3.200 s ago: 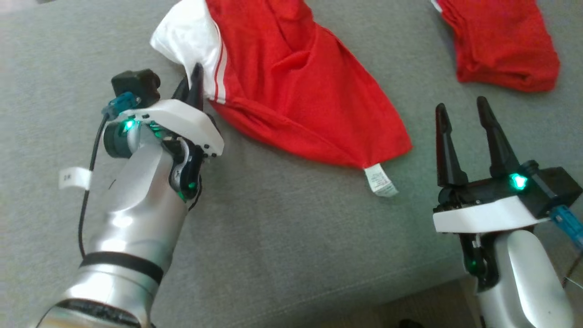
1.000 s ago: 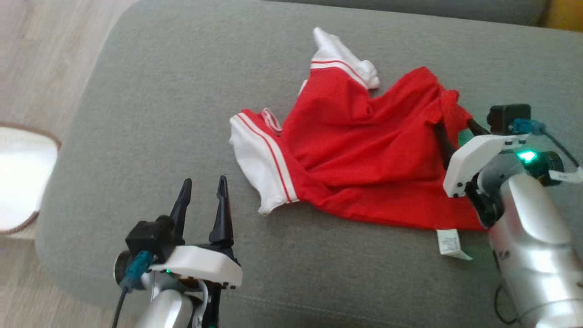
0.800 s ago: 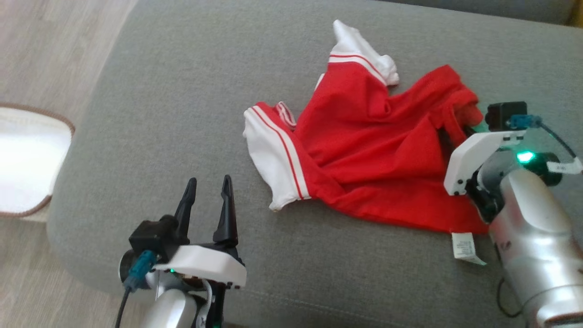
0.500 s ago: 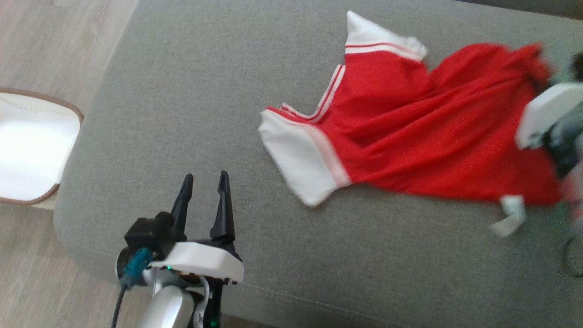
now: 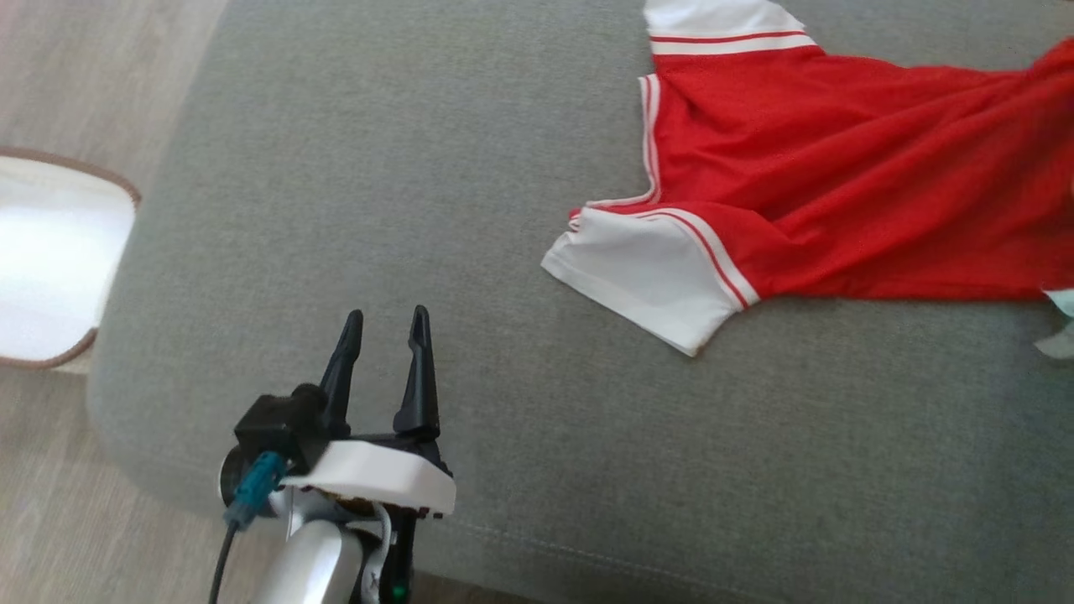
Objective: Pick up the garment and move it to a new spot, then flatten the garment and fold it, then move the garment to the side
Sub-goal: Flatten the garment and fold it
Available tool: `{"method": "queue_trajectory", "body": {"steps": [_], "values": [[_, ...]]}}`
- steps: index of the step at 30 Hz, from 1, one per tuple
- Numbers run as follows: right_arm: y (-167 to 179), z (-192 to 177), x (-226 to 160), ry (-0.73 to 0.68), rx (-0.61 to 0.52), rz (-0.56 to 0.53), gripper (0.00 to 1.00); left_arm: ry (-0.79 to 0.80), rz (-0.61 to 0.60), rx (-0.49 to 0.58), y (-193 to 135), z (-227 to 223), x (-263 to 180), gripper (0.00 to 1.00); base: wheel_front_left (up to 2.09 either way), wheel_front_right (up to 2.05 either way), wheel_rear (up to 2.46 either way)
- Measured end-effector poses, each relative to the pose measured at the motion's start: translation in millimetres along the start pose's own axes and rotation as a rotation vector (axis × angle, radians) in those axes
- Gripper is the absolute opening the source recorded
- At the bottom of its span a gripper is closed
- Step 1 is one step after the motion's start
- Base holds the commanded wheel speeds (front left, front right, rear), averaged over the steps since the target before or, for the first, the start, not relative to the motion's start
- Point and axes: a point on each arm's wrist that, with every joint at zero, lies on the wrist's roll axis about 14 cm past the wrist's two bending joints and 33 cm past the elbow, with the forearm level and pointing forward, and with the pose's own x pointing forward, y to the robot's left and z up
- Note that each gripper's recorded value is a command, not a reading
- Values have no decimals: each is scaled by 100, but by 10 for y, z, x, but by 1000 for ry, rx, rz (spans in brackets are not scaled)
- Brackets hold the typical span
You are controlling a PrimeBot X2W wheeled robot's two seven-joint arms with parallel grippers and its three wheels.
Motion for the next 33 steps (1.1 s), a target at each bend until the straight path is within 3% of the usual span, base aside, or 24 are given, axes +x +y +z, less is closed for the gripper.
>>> {"method": "queue_trajectory", "body": {"steps": [17, 27, 33], "values": [[206, 388, -603, -279, 121, 36, 100, 25, -229, -18, -658, -105, 112, 100, 0, 0, 0], [151, -1, -1411, -372, 231, -5, 100, -16, -327, -29, -953, 46, 36, 100, 0, 0, 0], [283, -145, -1867, -422, 265, -18, 100, -3, -331, -31, -904, 8, -86, 100, 0, 0, 0]]}}
